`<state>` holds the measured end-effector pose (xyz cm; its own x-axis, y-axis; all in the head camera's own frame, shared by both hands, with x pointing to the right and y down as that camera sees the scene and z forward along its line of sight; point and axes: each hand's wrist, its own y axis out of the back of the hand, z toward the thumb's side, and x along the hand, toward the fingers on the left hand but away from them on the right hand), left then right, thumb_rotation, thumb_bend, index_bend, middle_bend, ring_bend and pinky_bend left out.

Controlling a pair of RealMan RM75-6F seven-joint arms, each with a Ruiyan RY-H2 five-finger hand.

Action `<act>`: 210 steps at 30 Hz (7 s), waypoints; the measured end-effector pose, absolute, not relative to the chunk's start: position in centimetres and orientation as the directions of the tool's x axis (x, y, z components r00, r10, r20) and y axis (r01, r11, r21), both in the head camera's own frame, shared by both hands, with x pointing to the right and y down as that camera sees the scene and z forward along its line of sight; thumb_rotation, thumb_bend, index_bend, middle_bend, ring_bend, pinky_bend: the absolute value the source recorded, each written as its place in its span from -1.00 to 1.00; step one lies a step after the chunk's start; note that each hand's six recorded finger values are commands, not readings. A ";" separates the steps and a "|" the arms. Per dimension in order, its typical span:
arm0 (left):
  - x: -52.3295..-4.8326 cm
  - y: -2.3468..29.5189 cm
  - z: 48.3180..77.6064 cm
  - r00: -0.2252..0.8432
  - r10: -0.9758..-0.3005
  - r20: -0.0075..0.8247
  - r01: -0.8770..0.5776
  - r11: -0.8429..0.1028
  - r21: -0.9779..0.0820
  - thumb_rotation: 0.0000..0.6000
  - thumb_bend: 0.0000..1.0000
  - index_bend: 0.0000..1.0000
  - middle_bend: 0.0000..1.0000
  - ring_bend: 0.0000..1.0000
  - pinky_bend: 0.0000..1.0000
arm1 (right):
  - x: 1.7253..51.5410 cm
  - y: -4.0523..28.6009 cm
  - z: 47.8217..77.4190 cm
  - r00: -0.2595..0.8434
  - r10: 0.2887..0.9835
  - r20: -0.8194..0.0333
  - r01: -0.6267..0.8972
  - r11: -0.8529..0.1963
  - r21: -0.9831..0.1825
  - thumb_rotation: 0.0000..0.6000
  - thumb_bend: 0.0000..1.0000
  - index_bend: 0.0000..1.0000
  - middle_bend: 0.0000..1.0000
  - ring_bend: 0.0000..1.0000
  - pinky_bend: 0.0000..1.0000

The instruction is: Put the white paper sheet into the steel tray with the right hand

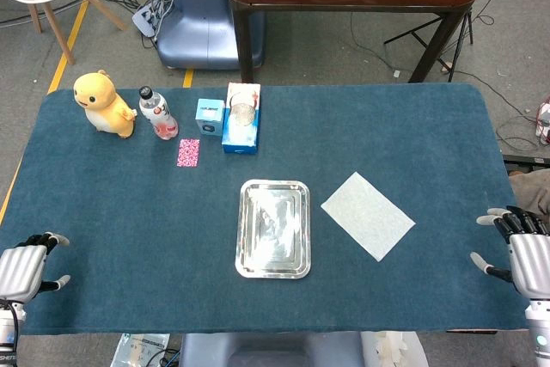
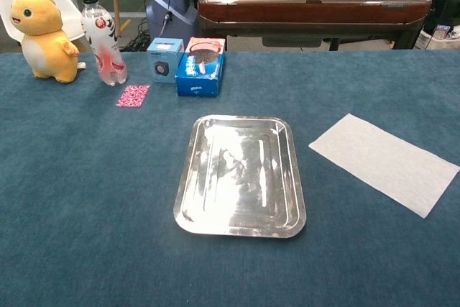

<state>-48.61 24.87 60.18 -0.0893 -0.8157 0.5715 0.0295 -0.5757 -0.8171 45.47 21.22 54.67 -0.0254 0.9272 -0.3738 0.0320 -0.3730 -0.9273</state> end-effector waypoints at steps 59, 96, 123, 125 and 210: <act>-50.6 24.5 57.2 -0.165 -0.827 0.537 0.061 -0.552 -0.832 1.00 -0.85 -0.23 -0.30 -0.41 -0.16 | 36.7 20.6 67.3 0.403 0.718 -0.567 -0.398 -0.420 -0.816 1.00 -1.00 -0.23 1.00 1.00 1.00; -51.0 24.0 55.8 -0.173 -0.842 0.512 0.052 -0.526 -0.849 1.00 -0.85 -0.23 -0.30 -0.41 -0.16 | 33.0 21.4 71.2 0.515 0.647 -0.562 -0.454 -0.351 -0.819 1.00 -1.00 -0.23 1.00 1.00 1.00; -51.0 23.7 55.6 -0.175 -0.846 0.504 0.040 -0.518 -0.854 1.00 -0.85 -0.23 -0.30 -0.41 -0.16 | 31.7 21.0 71.7 0.550 0.664 -0.506 -0.397 -0.325 -0.858 1.00 -0.56 -0.23 1.00 1.00 1.00; -51.0 23.7 55.6 -0.175 -0.846 0.504 0.040 -0.518 -0.855 1.00 -0.85 -0.23 -0.30 -0.41 -0.16 | 31.6 20.9 71.7 0.552 0.667 -0.501 -0.391 -0.324 -0.862 1.00 -0.52 -0.23 1.00 1.00 1.00; -52.5 23.9 53.0 -0.191 -0.846 0.498 0.084 -0.520 -0.850 1.00 -0.85 -0.22 -0.29 -0.41 -0.15 | 15.8 9.5 67.8 0.622 0.750 -0.222 -0.123 -0.187 -0.975 1.00 -0.25 0.28 1.00 1.00 1.00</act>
